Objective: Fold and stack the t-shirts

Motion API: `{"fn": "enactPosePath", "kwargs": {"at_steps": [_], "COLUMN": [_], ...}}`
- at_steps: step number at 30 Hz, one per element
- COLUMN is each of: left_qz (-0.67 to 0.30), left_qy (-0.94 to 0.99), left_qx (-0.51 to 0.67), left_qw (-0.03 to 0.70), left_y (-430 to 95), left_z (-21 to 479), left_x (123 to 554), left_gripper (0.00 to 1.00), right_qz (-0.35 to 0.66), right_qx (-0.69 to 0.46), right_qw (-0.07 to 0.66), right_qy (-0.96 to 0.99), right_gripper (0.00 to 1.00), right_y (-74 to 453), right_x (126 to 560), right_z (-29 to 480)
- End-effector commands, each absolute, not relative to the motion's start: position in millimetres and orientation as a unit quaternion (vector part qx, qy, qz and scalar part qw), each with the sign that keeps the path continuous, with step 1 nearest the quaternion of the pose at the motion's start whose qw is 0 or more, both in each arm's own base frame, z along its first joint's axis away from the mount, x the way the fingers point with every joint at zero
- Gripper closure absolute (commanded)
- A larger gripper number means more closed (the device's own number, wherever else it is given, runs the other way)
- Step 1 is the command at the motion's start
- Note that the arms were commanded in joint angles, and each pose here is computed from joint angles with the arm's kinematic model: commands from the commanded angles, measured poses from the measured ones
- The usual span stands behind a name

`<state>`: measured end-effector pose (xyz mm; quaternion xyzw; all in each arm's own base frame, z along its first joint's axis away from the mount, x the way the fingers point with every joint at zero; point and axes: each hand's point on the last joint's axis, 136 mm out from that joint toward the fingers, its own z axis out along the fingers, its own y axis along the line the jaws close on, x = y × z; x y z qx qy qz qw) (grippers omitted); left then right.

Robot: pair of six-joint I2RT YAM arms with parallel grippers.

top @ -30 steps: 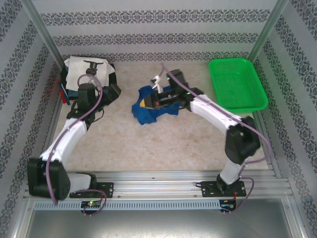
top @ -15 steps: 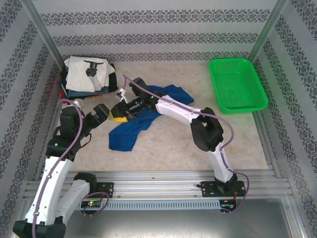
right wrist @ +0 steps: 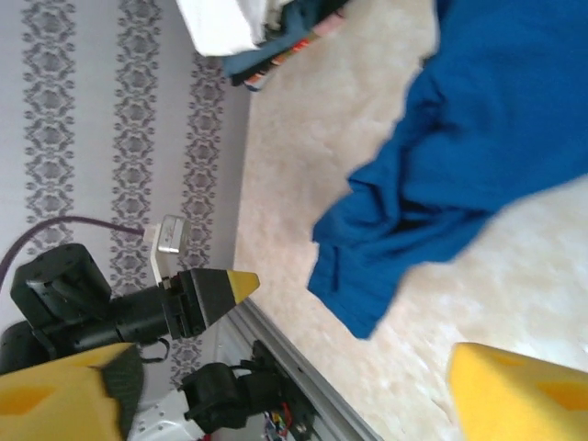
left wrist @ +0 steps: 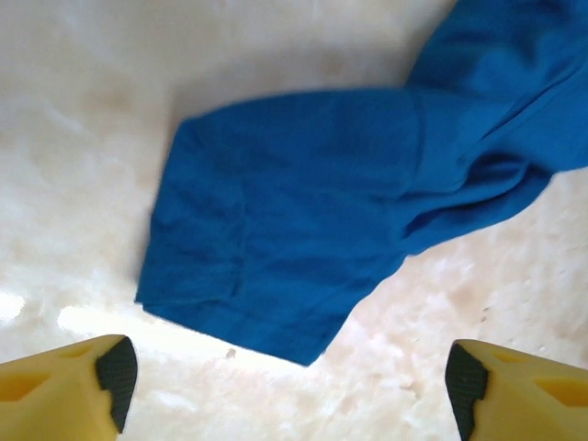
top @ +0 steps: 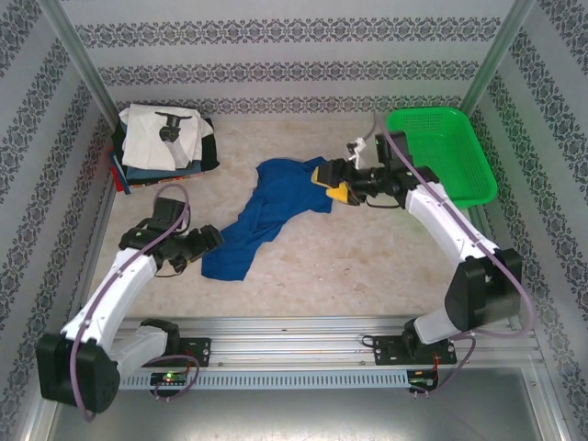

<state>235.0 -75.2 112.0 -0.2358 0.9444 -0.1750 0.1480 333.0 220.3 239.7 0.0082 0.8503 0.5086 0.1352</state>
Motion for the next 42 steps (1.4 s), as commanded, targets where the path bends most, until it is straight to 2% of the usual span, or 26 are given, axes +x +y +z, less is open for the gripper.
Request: {"fn": "enactPosePath", "kwargs": {"at_steps": [1, 4, 10, 22, 29, 39, 42], "left_qz": [-0.127, -0.073, 0.002, 0.045, 0.055, 0.065, 0.054], "left_qy": [0.973, 0.986, 0.995, 0.998, 0.998, 0.998, 0.998], "left_qx": [-0.176, -0.144, -0.096, -0.042, -0.031, -0.017, -0.011], "left_qw": [0.076, 0.033, 0.026, 0.014, 0.006, -0.011, -0.016], "left_y": [-84.6, -86.1, -82.4, -88.5, -89.3, -87.5, -91.2], "left_z": [90.7, 70.5, 59.3, 44.1, 34.6, 24.0, 26.1], "left_x": [211.1, 201.8, 212.6, 237.8, 241.6, 238.6, 237.2], "left_gripper": [0.24, 0.32, 0.38, 0.46, 0.54, 0.77, 0.95], "right_qz": [0.486, 0.482, 0.480, 0.478, 0.476, 0.468, 0.456], "right_qx": [0.033, 0.040, 0.042, 0.072, 0.084, 0.101, 0.112], "right_qw": [0.112, 0.112, 0.116, 0.121, 0.119, 0.113, 0.108], "right_qy": [0.866, 0.868, 0.869, 0.867, 0.867, 0.871, 0.876], "right_gripper": [0.07, 0.05, 0.04, 0.03, 0.03, 0.03, 0.02], "right_y": [201.7, 195.6, 190.8, 166.6, 157.7, 153.9, 154.0], "right_x": [321.1, 317.6, 317.5, 321.0, 320.4, 328.6, 337.5], "right_z": [200.7, 191.1, 182.3, 164.2, 155.3, 139.5, 133.1]}}
